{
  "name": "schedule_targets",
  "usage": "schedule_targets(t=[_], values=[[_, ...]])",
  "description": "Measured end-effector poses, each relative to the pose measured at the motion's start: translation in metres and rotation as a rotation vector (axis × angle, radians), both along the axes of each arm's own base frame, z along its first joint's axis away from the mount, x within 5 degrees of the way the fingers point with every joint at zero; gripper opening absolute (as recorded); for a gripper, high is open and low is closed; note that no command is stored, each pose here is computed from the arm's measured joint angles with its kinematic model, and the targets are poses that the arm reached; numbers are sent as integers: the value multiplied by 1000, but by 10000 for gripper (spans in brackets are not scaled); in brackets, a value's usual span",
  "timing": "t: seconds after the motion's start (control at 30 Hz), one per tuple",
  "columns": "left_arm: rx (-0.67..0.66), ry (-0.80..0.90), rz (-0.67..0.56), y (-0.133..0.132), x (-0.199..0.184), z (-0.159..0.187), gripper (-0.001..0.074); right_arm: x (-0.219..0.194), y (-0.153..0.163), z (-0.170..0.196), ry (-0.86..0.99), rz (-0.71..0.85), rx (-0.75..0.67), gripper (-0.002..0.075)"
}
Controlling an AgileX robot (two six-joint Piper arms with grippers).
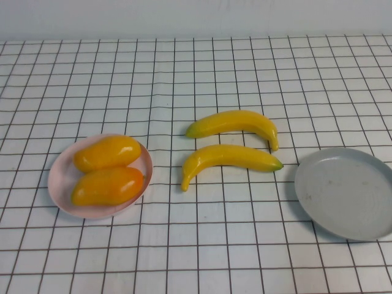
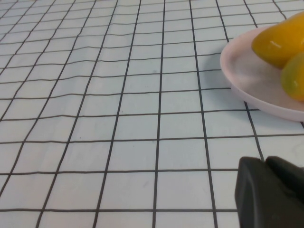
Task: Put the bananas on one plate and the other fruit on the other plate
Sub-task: Put another type of fruit in the right plate
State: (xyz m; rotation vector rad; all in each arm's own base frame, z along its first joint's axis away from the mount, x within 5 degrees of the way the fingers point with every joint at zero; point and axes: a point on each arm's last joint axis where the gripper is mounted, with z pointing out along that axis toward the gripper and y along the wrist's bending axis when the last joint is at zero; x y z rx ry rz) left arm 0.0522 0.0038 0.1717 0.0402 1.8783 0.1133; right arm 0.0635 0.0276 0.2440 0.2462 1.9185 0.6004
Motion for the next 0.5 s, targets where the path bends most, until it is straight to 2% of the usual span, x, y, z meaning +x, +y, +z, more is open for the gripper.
schedule_targets(t=[0.13,0.27,0.4,0.5], values=[[0,0,0,0,0,0,-4,32,-4,39,212,128,-294,-16],[0,0,0,0,0,0,-4,76,-7,56,365,242,-426,-16],[0,0,0,0,0,0,-4,123,0,63,489,492,-561,-16],[0,0,0,0,0,0,-4,157,16,68,504,630,-670,-16]])
